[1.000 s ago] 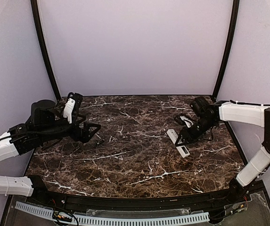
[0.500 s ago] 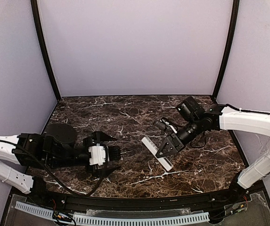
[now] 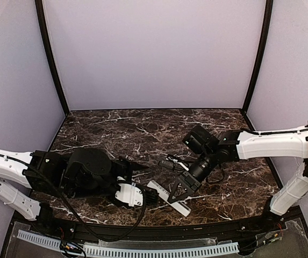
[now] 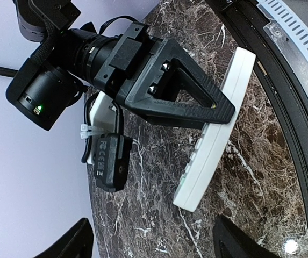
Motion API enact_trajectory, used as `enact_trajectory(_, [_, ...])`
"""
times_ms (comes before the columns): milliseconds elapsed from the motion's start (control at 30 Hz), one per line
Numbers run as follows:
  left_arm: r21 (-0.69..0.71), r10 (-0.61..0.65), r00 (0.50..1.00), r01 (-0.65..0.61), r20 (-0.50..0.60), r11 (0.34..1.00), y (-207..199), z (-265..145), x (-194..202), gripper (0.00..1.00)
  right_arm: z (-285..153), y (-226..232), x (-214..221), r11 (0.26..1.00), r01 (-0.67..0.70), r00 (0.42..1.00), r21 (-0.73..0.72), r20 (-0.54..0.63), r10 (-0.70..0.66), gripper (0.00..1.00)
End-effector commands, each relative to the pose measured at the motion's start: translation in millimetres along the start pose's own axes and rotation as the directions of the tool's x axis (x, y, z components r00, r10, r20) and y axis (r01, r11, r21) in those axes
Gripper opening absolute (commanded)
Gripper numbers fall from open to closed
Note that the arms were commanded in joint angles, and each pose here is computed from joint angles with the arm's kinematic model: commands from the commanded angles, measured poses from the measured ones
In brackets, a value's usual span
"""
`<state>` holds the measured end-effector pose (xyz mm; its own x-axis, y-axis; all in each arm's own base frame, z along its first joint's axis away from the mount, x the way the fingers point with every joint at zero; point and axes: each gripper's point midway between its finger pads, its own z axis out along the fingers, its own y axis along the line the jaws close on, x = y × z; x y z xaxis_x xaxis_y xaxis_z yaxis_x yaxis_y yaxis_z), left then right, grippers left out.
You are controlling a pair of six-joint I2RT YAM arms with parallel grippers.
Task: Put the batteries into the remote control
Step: Pass from the right arm to the left
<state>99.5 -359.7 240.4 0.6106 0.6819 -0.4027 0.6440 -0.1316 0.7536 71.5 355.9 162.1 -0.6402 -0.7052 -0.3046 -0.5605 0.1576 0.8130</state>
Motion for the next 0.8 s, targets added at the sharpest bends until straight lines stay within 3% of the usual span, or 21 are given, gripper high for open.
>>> enact_trajectory(0, [0.060,0.070,0.997,-0.069,-0.026,0.996,-14.4,3.6,4.7,0.77,9.6,13.9,-7.3,0.999,0.031,1.000,-0.042,0.001,-0.031,0.09])
enact_trajectory(767, [0.228,0.155,0.987,-0.142,-0.043,0.963,-46.9,20.7,-0.8,0.53,28.2,33.9,-9.2,0.993,0.054,0.997,-0.106,-0.044,-0.059,0.07])
